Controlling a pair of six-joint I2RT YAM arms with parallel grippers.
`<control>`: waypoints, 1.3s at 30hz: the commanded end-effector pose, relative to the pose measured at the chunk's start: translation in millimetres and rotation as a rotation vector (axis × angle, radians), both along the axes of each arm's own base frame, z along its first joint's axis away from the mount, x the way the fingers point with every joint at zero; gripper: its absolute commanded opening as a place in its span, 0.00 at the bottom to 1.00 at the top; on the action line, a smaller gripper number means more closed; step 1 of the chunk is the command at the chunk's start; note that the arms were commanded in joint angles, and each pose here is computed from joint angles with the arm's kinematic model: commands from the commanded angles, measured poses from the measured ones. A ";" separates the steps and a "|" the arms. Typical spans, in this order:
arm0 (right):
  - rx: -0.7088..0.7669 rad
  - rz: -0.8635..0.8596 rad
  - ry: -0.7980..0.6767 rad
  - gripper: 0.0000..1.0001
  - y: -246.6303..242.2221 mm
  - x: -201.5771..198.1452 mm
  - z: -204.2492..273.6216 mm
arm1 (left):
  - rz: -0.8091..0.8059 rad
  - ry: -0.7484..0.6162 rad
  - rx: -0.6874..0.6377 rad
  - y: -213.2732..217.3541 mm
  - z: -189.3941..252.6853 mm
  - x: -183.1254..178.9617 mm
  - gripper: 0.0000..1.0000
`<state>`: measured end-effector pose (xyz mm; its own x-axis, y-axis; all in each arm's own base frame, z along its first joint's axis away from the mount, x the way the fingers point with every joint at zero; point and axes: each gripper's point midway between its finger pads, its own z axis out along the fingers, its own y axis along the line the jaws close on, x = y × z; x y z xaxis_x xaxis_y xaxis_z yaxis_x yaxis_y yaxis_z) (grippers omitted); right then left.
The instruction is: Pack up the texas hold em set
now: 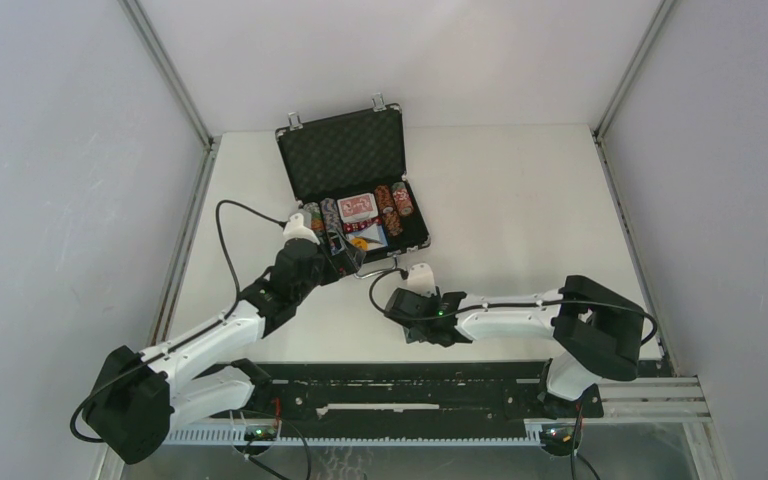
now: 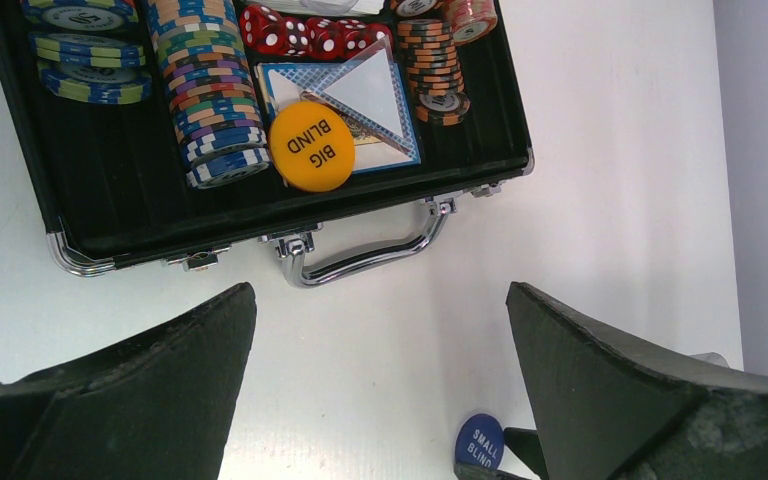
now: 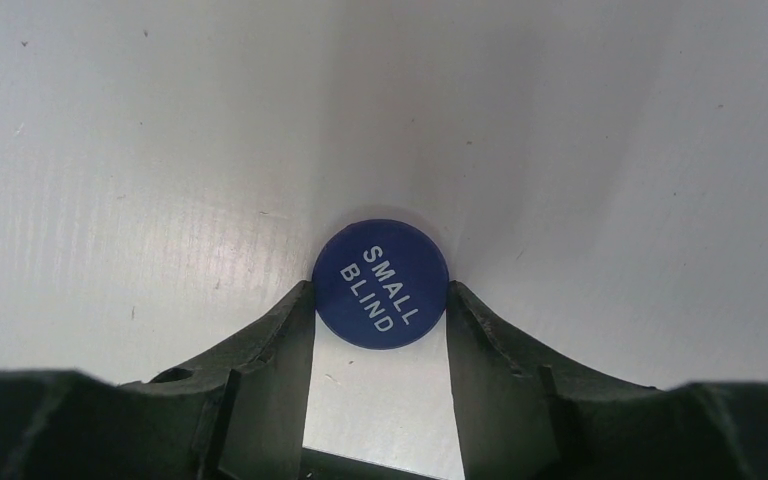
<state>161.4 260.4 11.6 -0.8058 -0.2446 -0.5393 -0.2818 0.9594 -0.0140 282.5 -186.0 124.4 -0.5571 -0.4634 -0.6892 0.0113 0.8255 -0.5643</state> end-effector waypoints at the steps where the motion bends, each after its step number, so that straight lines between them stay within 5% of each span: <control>1: -0.043 -0.007 0.008 0.54 -15.2 -1.5 2.1 | 0.011 -0.040 0.001 2.0 9.6 5.4 1.00; 20: 0.028 -0.005 -0.095 0.54 14.8 55.7 51.8 | 0.016 -0.044 0.004 3.5 10.7 5.4 1.00; 24: 0.035 -0.009 -0.085 0.65 17.2 64.5 53.6 | 0.022 -0.046 0.012 5.2 10.7 6.0 1.00; 27: 0.017 -0.010 -0.060 0.75 14.0 60.3 45.6 | 0.026 -0.049 0.016 6.3 11.7 6.5 1.00; 39: -0.005 -0.023 0.040 0.76 -0.1 15.6 -1.1 | 0.013 -0.039 0.006 2.7 9.6 5.6 1.00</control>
<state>185.4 256.3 19.6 -0.8136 -0.2746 -0.5125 -0.2904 0.9555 -0.0508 283.9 -182.1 123.2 -0.5472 -0.4598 -0.6994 0.0003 0.8355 -0.5495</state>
